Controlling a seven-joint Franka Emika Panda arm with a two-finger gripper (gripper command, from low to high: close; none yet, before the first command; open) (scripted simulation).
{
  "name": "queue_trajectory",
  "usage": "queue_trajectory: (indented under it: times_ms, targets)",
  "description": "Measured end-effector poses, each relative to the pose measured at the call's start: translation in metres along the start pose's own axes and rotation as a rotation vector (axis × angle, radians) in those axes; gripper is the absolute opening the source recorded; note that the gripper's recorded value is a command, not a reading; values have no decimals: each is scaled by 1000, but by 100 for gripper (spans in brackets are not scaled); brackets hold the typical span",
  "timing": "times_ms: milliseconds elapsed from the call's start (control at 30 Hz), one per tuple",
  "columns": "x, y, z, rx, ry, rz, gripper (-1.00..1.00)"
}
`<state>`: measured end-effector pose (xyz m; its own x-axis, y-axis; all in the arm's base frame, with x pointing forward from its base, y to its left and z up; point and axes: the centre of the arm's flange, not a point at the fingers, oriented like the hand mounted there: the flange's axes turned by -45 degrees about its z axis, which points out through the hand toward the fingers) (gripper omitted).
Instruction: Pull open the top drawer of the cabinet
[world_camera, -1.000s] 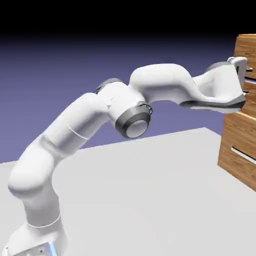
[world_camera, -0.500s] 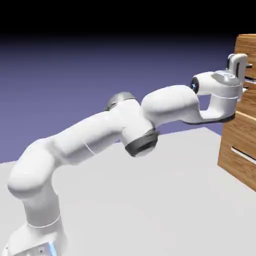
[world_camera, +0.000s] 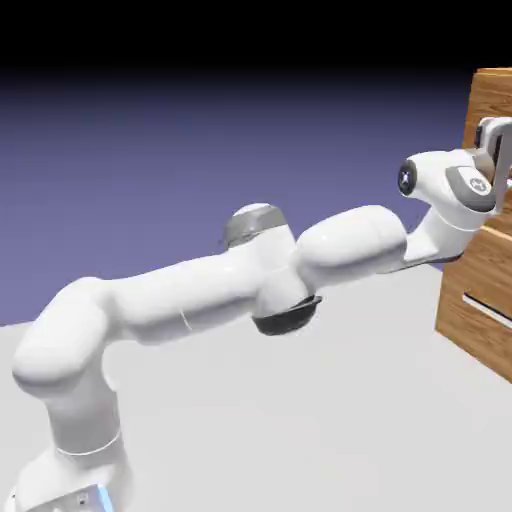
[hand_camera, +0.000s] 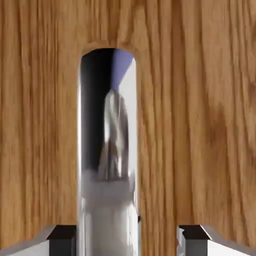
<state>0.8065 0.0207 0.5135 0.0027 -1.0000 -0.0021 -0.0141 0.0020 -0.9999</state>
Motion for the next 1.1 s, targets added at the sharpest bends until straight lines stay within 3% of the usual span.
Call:
queue_trajectory:
  times_ms: [533,1100]
  targets:
    - [0,-6,-60,15,1,-3,-100]
    - [0,-4,-184,16,1,-3,-100]
